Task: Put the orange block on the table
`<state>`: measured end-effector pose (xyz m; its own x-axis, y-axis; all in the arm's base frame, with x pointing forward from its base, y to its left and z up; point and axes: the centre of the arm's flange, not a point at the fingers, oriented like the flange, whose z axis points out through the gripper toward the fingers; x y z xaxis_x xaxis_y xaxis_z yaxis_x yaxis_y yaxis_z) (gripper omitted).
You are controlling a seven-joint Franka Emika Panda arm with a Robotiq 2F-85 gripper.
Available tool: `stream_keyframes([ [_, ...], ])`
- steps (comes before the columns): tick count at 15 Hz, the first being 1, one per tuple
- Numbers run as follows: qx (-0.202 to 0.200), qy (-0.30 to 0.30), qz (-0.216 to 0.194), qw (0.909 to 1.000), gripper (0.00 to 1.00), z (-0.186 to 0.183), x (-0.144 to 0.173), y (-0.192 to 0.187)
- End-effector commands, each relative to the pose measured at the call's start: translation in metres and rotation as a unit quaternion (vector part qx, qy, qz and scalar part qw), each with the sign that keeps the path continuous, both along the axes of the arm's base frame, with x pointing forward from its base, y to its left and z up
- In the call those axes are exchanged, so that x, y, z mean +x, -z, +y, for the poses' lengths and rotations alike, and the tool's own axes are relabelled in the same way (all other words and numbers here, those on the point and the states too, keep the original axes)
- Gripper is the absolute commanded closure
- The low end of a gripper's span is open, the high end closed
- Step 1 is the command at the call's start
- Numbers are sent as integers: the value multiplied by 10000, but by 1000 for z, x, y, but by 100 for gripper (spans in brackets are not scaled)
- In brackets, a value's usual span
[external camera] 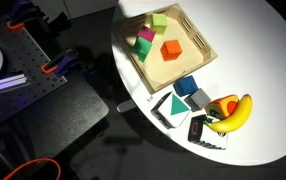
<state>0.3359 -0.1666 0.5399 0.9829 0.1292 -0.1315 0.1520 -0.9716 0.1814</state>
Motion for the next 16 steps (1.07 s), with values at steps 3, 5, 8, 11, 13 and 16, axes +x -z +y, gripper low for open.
stream_keyframes([
  [3,5,48,5,10000,0,-3,5,6],
  [5,1,84,39,10000,0,-6,9,12],
  [8,2,137,111,9998,0,-11,18,23],
  [11,22,236,68,9997,0,-18,29,34],
  [13,-12,340,-13,9994,0,-23,39,42],
  [16,-101,576,-145,9982,0,-32,58,56],
])
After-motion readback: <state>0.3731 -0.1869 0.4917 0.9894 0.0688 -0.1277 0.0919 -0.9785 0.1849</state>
